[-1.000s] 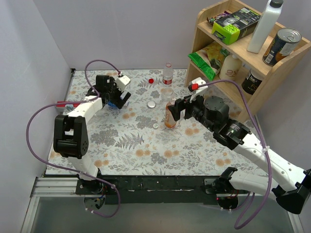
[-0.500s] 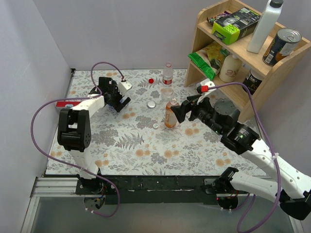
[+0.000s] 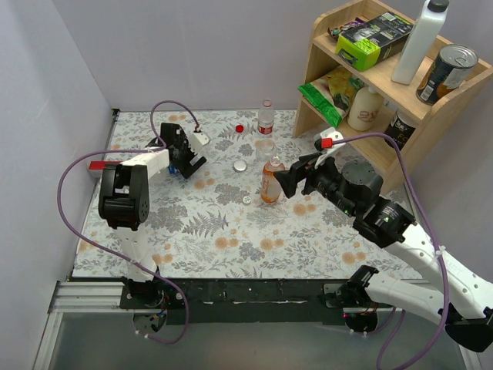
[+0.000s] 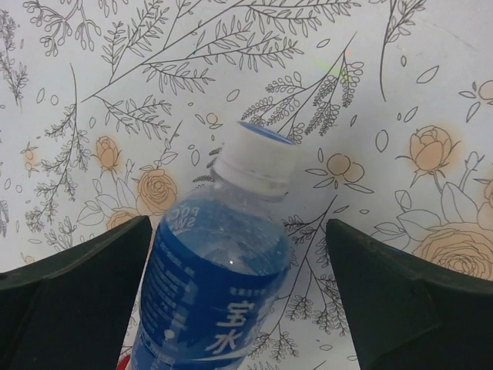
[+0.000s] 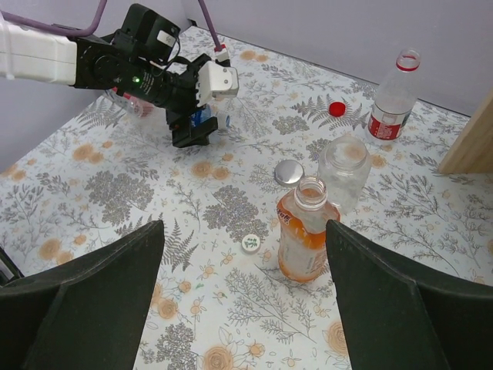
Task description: Unscrew the bottle caps
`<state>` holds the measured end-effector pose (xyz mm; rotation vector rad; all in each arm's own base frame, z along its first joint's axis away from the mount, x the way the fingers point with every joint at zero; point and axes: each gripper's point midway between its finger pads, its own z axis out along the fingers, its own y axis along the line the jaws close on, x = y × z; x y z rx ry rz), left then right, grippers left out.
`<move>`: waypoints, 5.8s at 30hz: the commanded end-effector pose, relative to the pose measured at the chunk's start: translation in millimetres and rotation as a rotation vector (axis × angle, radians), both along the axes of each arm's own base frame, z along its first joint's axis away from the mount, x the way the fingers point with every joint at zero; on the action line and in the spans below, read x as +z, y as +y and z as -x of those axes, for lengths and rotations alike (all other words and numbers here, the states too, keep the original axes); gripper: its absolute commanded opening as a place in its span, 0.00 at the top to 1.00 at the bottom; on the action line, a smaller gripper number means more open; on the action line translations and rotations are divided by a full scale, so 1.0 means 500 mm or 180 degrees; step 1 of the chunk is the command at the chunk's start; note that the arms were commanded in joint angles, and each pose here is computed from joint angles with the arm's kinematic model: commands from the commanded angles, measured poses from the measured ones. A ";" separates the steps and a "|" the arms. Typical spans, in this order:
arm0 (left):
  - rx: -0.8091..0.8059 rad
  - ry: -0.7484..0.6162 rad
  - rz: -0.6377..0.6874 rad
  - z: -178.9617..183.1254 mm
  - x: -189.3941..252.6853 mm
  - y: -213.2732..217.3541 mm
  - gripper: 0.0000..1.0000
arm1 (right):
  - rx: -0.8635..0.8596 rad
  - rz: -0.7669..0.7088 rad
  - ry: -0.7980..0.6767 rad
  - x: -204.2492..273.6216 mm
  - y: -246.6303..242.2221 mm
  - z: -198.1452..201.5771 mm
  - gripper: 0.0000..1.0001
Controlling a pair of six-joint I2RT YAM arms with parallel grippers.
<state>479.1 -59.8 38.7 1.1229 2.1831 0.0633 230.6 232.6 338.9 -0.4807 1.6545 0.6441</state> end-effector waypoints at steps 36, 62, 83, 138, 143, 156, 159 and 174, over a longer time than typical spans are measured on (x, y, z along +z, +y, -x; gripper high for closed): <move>-0.1413 -0.0566 0.3436 0.476 0.535 -0.338 0.51 | 0.0993 -0.0932 0.0225 0.173 0.247 0.057 0.25; -0.1580 -0.0480 0.3523 0.545 0.523 -0.395 0.54 | 0.0879 -0.1167 0.0703 0.057 0.229 0.063 0.40; -0.1792 -0.0401 0.3396 0.559 0.497 -0.405 0.09 | 0.0837 -0.1315 0.0672 0.062 0.221 0.058 0.99; -0.3042 0.1210 0.3553 0.710 0.492 -0.426 0.82 | 0.2158 -0.0578 -0.0610 0.079 0.182 0.200 0.99; -0.2840 0.1062 0.3515 0.687 0.474 -0.432 0.81 | 0.1842 -0.0634 -0.0544 0.087 0.163 0.175 0.68; -0.1503 -0.0184 0.3302 0.550 0.467 -0.405 0.75 | 0.0823 -0.1028 -0.0248 0.136 0.101 0.098 0.18; -0.1228 -0.0369 0.3208 0.523 0.462 -0.392 0.75 | 0.0646 -0.1114 -0.0088 0.131 0.117 0.068 0.20; -0.0987 -0.0440 0.3033 0.502 0.442 -0.387 0.75 | 0.0505 -0.1312 0.0089 0.143 0.191 0.004 0.27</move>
